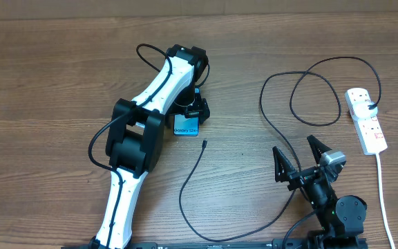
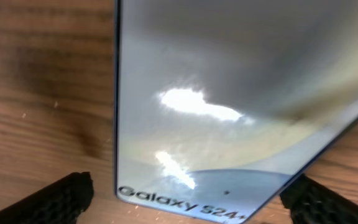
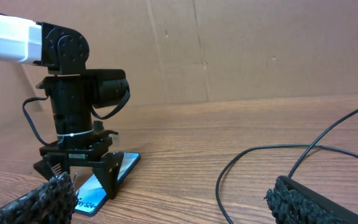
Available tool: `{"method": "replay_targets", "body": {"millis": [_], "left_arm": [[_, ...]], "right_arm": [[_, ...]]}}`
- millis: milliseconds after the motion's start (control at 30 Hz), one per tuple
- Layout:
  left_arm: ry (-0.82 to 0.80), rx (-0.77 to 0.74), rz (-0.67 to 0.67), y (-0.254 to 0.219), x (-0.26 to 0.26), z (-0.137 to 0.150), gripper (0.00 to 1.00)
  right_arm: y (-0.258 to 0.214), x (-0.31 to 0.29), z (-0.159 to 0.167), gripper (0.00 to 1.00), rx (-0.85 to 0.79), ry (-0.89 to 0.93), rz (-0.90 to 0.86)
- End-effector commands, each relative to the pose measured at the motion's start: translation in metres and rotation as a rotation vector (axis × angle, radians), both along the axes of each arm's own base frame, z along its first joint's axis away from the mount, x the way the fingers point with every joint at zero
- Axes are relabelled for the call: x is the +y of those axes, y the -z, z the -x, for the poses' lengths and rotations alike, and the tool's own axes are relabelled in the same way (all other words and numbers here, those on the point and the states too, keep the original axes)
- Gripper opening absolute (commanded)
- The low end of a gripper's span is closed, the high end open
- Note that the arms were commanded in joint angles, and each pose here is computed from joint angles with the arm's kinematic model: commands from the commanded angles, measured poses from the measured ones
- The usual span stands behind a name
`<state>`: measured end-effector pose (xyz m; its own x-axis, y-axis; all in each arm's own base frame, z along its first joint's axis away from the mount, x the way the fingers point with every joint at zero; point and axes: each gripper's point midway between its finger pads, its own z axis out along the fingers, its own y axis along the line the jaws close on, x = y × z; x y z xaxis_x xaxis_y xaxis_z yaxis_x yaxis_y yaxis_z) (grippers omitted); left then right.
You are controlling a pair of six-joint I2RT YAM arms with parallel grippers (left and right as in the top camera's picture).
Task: Plug charger to phone and switch on socket
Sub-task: 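Close the left gripper on the phone's top edge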
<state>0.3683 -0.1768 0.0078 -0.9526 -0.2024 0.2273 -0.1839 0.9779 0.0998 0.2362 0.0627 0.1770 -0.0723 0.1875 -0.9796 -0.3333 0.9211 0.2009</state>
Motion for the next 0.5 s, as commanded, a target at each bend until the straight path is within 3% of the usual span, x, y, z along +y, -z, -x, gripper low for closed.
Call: {"method": "replay_targets", "body": {"millis": [0, 233, 467], "left_arm": [[0.022, 0.017, -0.016, 0.006, 0.000, 0.003, 1.00], [0.039, -0.059, -0.076, 0.008, 0.010, -0.014, 1.00], [0.165, -0.199, -0.001, 0.014, -0.005, -0.049, 1.00]], "right_arm": [[0.001, 0.001, 0.000, 1.00, -0.005, -0.005, -0.003], [0.001, 0.001, 0.000, 1.00, -0.005, -0.005, -0.003], [0.001, 0.001, 0.000, 1.00, -0.005, -0.005, -0.003]]}}
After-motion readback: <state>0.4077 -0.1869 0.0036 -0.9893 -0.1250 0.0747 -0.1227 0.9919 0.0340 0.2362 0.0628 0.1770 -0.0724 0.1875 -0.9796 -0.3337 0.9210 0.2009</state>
